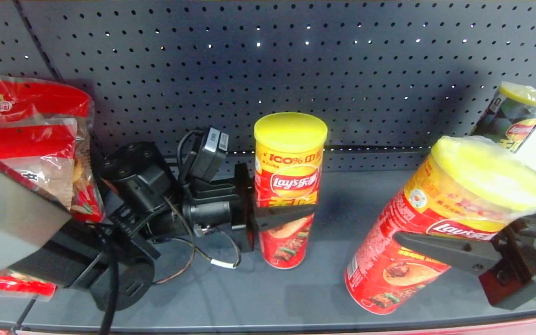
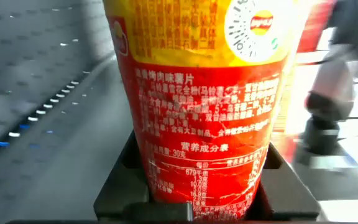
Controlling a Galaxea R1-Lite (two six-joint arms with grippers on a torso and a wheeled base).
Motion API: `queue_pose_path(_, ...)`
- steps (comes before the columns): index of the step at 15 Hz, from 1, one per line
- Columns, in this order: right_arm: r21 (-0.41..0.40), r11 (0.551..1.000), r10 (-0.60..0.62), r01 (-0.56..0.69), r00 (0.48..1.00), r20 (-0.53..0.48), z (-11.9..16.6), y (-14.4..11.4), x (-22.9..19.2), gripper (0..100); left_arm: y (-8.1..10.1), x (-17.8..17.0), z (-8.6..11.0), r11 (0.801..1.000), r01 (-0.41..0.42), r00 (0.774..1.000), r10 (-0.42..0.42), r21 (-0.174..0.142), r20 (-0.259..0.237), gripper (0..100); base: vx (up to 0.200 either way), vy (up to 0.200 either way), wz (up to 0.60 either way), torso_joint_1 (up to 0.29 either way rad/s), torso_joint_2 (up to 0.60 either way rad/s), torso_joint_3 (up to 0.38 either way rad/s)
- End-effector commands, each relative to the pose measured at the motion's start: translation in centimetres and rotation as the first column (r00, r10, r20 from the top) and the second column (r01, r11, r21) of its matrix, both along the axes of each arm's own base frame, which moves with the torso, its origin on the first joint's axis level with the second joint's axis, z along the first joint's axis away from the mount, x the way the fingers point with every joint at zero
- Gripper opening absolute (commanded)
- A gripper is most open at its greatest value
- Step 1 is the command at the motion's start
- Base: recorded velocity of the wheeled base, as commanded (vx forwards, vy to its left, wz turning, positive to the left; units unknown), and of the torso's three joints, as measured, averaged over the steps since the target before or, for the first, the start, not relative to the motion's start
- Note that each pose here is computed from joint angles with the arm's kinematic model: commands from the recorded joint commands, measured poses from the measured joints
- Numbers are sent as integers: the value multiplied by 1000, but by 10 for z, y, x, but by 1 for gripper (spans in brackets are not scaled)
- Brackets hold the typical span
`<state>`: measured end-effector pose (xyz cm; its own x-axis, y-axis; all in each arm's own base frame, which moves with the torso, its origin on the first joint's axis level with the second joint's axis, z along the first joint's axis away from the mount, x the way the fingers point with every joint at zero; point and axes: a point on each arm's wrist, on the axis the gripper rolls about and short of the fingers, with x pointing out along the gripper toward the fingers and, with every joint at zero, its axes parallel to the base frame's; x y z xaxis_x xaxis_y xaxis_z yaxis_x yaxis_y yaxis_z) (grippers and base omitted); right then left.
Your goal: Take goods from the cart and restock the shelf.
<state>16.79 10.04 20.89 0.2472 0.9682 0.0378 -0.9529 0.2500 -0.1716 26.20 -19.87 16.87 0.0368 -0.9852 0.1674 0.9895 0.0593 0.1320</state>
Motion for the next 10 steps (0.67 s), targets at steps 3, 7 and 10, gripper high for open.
queue_pose_path(3,-2,1000,-2,2,1000,-2,-1,0,1,0,18,-42,8,1000,26,999,-25,9,-24,0,0,0,0,0,0,0)
queue_pose_path(7,-1,1000,-2,2,1000,-1,0,0,1,0,21,-50,-6,998,36,996,-32,47,-78,0,0,0,0,0,0,0)
queue_pose_path(10,-1,1000,-1,1,1000,-1,0,0,1,0,15,-48,-15,998,14,994,-8,60,-111,0,0,0,0,0,0,0)
